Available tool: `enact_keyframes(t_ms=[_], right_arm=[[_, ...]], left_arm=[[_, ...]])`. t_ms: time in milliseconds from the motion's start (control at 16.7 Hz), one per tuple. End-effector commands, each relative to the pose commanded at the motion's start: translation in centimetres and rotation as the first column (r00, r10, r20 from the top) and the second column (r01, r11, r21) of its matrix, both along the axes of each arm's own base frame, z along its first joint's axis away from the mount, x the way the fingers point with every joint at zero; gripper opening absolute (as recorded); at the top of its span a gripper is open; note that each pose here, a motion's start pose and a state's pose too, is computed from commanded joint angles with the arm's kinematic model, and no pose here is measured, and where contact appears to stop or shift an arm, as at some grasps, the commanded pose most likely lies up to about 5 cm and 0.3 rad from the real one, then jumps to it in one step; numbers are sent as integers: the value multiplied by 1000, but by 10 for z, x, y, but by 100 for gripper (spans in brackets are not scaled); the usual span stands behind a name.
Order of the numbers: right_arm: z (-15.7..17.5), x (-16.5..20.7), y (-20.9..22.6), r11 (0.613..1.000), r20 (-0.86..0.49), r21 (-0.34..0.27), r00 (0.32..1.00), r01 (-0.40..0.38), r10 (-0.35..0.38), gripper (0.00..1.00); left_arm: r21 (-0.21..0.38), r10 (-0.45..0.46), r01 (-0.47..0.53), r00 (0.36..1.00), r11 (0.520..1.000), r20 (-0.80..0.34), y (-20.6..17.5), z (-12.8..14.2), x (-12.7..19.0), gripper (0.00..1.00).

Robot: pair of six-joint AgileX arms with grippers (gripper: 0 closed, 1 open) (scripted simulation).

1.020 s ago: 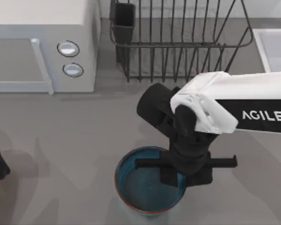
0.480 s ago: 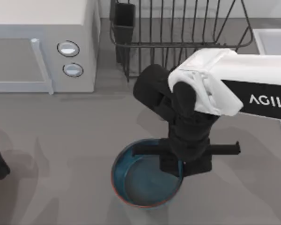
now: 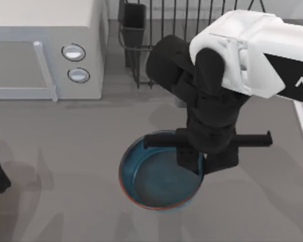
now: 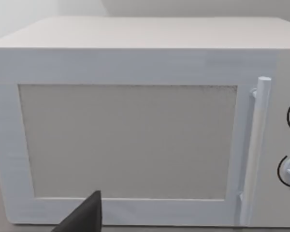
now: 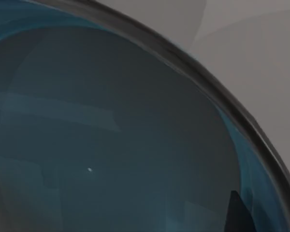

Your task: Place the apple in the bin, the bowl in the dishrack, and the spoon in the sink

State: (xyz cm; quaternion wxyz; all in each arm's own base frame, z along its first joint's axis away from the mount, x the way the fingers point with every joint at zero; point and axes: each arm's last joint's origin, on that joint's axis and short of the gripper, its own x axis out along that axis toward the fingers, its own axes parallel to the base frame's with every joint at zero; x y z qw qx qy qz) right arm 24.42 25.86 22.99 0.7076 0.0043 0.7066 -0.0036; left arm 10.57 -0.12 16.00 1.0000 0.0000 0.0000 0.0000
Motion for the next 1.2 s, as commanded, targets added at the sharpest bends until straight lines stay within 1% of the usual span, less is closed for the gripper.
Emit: enact_keyframes(t_ms=[180,300,420,480,600,660,780,900,1020,1080,1200], right_arm=[[-2,0,1,1000,0,-1,1000,-3,3,0],[3,-1,4,999,54,8,998,-34,34,0],[12,-2,9,995,173,19,980,-98,93,0],[19,-2,12,991,250,21,960,-134,125,0],[34,-4,19,978,424,11,887,-207,183,0],[43,-5,23,971,517,-3,831,-238,205,0],[63,-9,31,961,692,-42,686,-274,225,0],[87,-15,35,961,833,-81,512,-265,211,0],[114,-24,34,971,925,-102,339,-214,172,0],[127,-30,32,979,954,-103,262,-178,148,0],[152,-42,24,992,986,-82,136,-100,95,0]], left_arm=[[0,0,0,1000,1000,0,0,0,0,100],[0,0,0,1000,1000,0,0,0,0,100],[0,0,0,1000,1000,0,0,0,0,100],[0,0,0,1000,1000,0,0,0,0,100],[0,0,0,1000,1000,0,0,0,0,100],[0,0,0,1000,1000,0,0,0,0,100],[0,0,0,1000,1000,0,0,0,0,100],[0,0,0,1000,1000,0,0,0,0,100],[0,0,0,1000,1000,0,0,0,0,100],[0,0,0,1000,1000,0,0,0,0,100],[0,0,0,1000,1000,0,0,0,0,100]])
